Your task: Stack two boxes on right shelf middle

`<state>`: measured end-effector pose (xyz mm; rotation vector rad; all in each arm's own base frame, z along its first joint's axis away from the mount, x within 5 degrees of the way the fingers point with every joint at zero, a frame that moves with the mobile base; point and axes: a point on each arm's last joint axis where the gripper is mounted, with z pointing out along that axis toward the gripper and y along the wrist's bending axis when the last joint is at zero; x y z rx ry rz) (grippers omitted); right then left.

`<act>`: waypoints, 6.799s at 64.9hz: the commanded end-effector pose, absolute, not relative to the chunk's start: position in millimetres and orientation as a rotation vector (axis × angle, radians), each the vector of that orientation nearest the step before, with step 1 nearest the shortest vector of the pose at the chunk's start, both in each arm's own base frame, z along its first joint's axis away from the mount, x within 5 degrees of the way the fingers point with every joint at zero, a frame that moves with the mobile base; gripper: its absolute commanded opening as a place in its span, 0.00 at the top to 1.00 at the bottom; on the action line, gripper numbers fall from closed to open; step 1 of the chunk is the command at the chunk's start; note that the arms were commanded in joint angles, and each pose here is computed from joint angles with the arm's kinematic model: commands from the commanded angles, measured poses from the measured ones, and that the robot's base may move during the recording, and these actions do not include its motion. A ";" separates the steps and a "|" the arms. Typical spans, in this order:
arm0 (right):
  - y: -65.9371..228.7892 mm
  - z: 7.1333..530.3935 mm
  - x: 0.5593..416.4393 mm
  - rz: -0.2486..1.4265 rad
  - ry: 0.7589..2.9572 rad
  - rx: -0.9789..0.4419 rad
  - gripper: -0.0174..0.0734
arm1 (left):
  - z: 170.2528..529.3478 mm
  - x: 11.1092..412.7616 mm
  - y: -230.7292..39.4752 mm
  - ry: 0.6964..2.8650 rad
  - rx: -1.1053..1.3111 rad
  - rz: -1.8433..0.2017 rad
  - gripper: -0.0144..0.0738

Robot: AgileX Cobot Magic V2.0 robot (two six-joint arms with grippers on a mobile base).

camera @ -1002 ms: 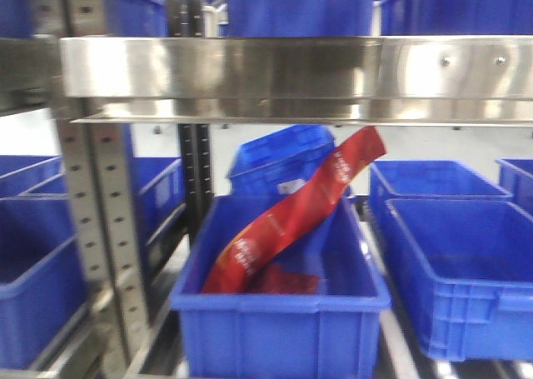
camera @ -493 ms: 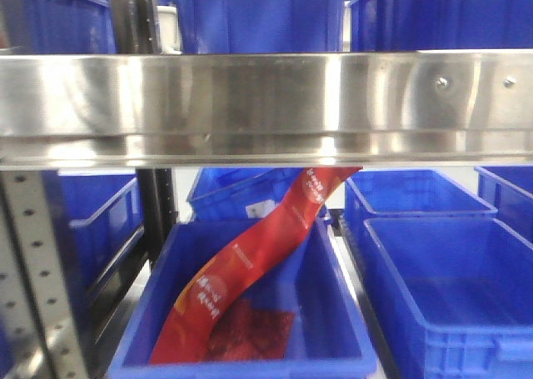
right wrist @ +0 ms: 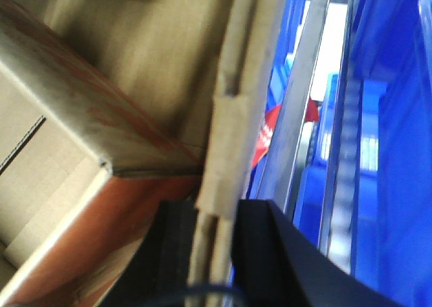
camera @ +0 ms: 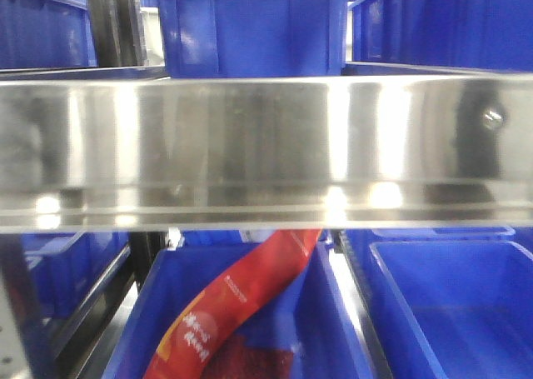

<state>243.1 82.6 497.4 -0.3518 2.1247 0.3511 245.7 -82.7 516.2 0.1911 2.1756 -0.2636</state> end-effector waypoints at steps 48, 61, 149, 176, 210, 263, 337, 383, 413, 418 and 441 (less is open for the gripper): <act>77.4 504.3 242.7 0.305 2.072 -0.337 0.99 | 528.3 239.9 -80.0 2.096 0.191 -0.268 0.96; 77.4 504.3 242.7 0.305 2.072 -0.337 0.99 | 528.3 239.9 -80.0 2.096 0.191 -0.268 0.96; 96.2 455.4 273.4 0.448 2.308 -0.360 0.99 | 492.3 283.4 -78.2 2.249 0.187 -0.006 0.96; 101.3 418.5 293.9 0.441 2.413 -0.349 0.96 | 443.2 317.6 -90.9 2.408 0.221 0.024 0.83; 96.9 434.7 279.8 0.436 2.349 -0.347 0.18 | 469.1 290.7 -81.4 2.330 0.204 0.007 0.30; 45.8 420.2 126.5 0.277 1.952 -0.368 0.99 | 429.5 126.9 -30.9 1.906 0.222 -0.103 0.96; 22.7 311.0 61.0 0.239 1.666 -0.286 0.99 | 319.9 39.9 -9.0 1.541 0.198 -0.241 0.96; 22.7 311.0 61.0 0.239 1.666 -0.286 0.99 | 238.6 51.0 2.2 1.433 -0.072 -0.015 0.96; 22.7 310.8 61.0 0.239 1.668 -0.287 0.99 | 217.7 55.6 2.0 1.433 -0.053 0.003 0.96; 22.7 310.8 61.0 0.239 1.668 -0.287 0.99 | 217.7 55.6 2.0 1.433 -0.053 0.003 0.96; 22.7 310.8 61.0 0.239 1.668 -0.287 0.99 | 217.7 55.6 2.0 1.433 -0.053 0.003 0.96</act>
